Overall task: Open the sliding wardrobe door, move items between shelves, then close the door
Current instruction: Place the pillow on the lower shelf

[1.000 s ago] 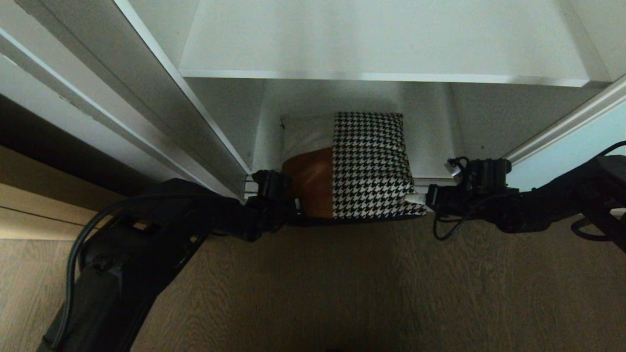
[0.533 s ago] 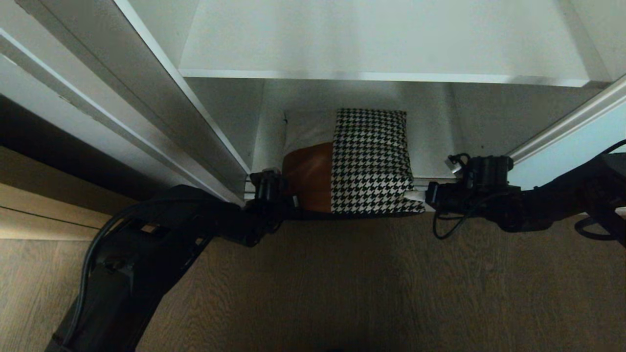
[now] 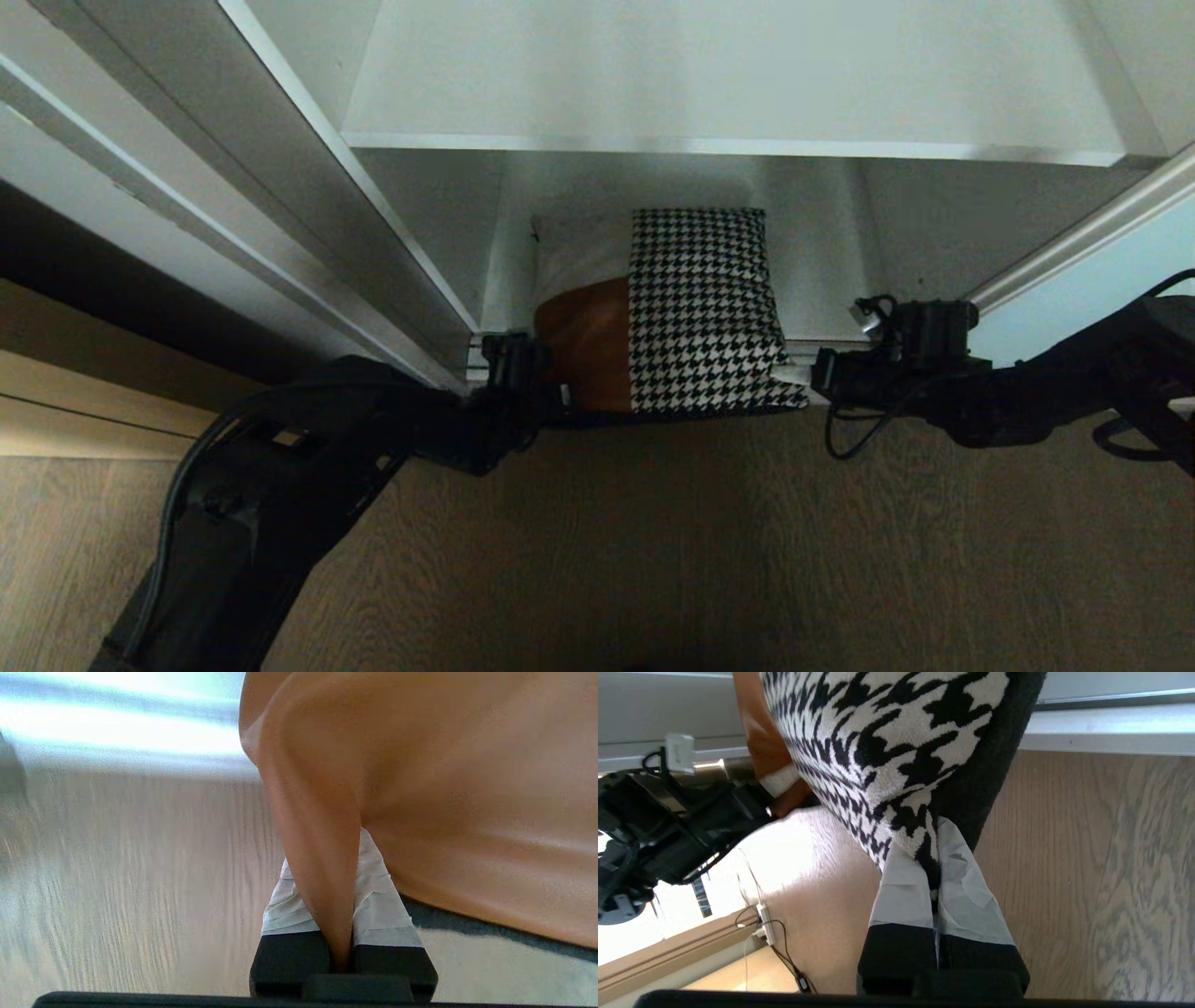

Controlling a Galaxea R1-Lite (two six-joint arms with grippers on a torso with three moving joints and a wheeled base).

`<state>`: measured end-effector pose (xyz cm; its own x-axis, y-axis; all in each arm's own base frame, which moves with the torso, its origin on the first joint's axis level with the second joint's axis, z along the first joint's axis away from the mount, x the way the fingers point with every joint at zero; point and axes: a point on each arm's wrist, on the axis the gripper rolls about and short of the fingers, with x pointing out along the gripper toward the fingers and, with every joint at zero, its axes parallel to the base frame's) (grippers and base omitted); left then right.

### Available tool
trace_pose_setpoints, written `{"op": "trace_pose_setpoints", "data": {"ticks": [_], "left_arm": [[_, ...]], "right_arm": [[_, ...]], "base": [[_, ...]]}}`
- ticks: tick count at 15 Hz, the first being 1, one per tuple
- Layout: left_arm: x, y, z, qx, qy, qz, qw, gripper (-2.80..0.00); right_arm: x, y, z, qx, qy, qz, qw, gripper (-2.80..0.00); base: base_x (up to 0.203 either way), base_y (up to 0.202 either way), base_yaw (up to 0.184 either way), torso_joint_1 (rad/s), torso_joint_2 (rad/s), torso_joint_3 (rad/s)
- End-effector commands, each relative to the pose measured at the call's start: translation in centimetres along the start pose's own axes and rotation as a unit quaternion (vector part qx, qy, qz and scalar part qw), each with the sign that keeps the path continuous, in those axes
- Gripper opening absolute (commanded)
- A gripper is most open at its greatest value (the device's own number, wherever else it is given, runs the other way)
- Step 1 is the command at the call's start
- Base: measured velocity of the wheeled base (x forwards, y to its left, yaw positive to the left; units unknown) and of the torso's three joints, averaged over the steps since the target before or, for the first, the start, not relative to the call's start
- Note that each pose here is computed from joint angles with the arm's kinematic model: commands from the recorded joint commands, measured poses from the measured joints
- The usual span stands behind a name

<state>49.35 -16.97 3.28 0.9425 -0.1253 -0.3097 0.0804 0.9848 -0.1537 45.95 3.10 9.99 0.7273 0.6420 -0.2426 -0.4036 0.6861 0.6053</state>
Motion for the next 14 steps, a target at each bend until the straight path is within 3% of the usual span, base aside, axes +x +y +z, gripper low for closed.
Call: {"op": "trace_pose_setpoints", "data": {"ticks": [1, 9, 14], "left_arm": [[0.7, 0.0, -1.1, 0.009, -0.028, -0.008, 0.9995, -2.80], [1.2, -0.3, 0.9, -0.001, -0.077, -0.014, 0.9970, -2.80], [1.2, -0.2, 0.9, -0.002, -0.084, -0.016, 0.9963, -2.80]], "right_arm": [[0.1, -0.3, -0.1, 0.000, -0.001, 0.002, 1.000, -2.80], [0.0, -1.1, -0.9, -0.004, -0.002, -0.003, 1.000, -2.80], [0.2, -1.6, -1.4, -0.010, -0.004, -0.021, 1.000, -2.80]], "base": [[0.000, 0.000, 0.000, 0.000, 0.00, 0.000], [0.000, 0.000, 0.000, 0.000, 0.00, 0.000], [0.000, 0.000, 0.000, 0.000, 0.00, 0.000]]}}
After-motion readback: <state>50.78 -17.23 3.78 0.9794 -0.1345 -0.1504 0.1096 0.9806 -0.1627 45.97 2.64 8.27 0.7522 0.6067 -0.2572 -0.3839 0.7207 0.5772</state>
